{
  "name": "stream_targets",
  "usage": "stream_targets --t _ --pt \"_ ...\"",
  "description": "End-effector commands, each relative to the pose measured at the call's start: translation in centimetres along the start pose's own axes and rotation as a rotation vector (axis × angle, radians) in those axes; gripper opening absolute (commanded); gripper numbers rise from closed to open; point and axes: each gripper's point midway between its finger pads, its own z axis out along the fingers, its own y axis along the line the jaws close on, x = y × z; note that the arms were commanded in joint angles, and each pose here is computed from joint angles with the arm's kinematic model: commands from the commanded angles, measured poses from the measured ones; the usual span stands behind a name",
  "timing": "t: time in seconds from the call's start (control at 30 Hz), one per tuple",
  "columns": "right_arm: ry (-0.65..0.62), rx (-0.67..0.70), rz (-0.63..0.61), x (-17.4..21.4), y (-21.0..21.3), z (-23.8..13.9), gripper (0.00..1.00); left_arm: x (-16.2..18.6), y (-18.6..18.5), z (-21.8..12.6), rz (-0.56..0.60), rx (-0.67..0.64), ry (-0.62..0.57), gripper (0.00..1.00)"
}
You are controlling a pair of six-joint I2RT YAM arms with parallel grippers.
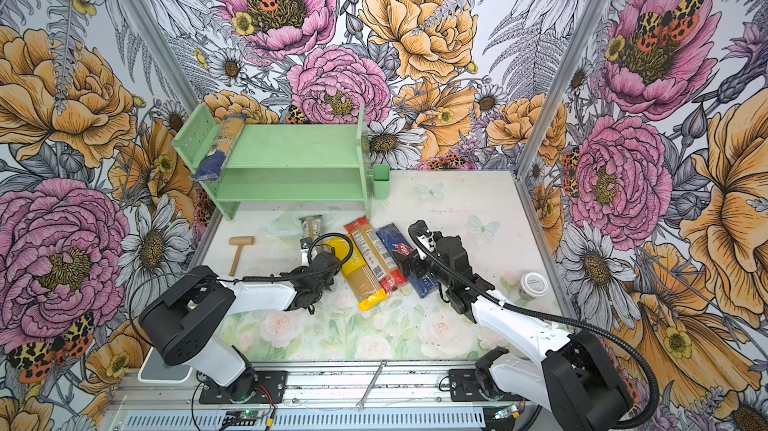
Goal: Place and organize the pasta boxes and bags onto the shelf
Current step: 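Lift the white-and-blue package upright with the left gripper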
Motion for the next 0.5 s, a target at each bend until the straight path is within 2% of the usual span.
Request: stream_targets --t 0.0,0.07,0.1,0.33,0.47 --pt "-0.022 0.018 -0.003 -0.7 -0.5 -0.2 0.99 5.1 1.6 0.8 0.086 -0.015 0.166 0.23" --pt "-0.020 0.018 0.000 -0.7 -0.5 -0.2 1.00 5.1 1.5 0.8 0.083 -0.010 0.167 0.11" --pt "-0.018 0.016 0.002 -0.7 -0.5 -0.2 1.00 5.0 1.5 0.8 0.081 -0.008 0.167 0.00" --pt "-0.001 0.001 0.030 -0.4 -0.3 0.1 1.00 5.1 1.6 0.6 0.076 -0.024 0.198 0.00" --pt "0.032 -0.042 0.061 -0.9 0.3 0.9 1.00 6.5 0.6 1.0 0.061 0.020 0.277 0.00"
